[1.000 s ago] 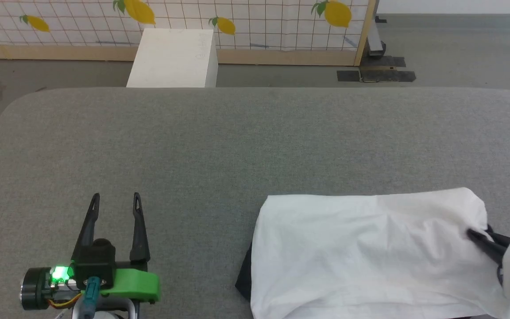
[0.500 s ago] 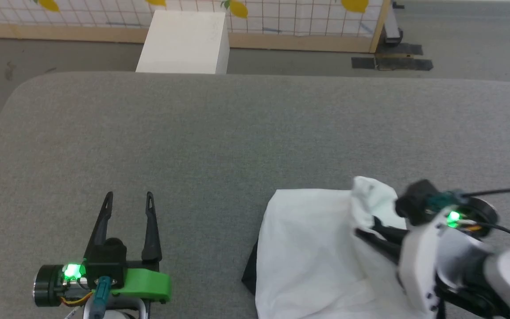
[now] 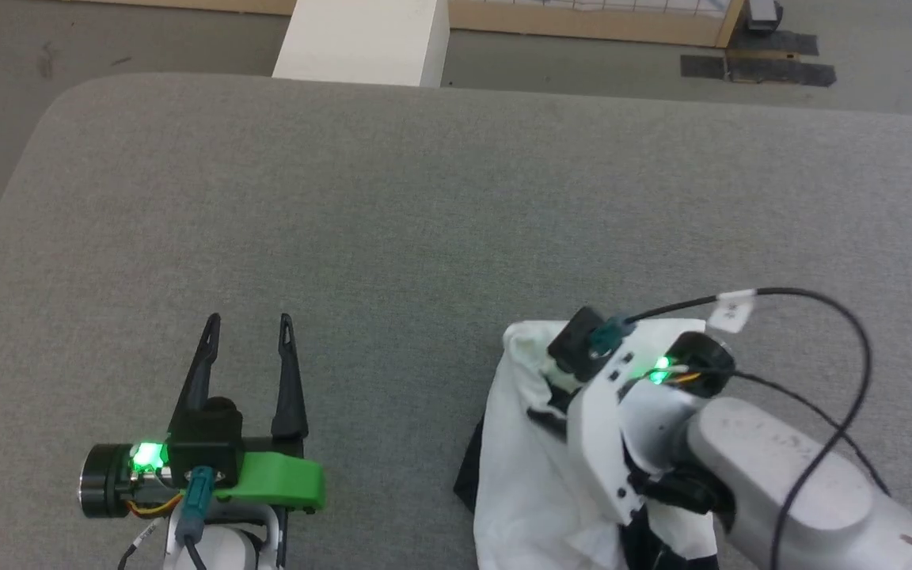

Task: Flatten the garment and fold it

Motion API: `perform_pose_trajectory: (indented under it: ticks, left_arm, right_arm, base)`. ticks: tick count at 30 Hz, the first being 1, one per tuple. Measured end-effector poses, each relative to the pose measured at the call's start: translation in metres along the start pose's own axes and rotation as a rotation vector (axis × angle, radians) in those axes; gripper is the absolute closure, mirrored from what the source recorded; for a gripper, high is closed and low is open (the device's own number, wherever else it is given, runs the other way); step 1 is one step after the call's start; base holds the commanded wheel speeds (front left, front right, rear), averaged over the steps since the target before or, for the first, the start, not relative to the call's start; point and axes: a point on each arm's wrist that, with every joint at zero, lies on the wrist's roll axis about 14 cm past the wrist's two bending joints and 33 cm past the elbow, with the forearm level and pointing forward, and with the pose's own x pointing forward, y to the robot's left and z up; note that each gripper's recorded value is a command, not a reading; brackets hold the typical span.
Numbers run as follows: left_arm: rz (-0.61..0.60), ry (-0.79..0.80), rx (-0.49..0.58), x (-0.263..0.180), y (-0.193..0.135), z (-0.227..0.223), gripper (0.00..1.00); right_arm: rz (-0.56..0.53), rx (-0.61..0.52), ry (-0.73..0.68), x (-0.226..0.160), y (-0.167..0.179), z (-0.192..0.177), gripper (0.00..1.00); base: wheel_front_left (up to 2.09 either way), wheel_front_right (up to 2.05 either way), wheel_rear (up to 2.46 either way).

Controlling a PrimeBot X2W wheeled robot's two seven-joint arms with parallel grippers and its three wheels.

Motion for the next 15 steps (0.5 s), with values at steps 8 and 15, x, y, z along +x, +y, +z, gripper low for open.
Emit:
perform_pose_trajectory:
  ticks: [8, 15]
  left_arm:
    - [0.009, 0.020, -0.005, 0.004, 0.000, -0.007, 0.00]
    - [0.008, 0.013, -0.003, 0.004, 0.002, -0.005, 0.00]
  right_arm:
    - [-0.010, -0.037, 0.090, 0.026, -0.004, -0.030, 1.00]
    - [-0.042, -0.077, -0.074, 0.014, -0.011, -0.008, 0.00]
  base:
    - [0.00, 0.00, 0.00]
    - [0.00, 0.00, 0.00]
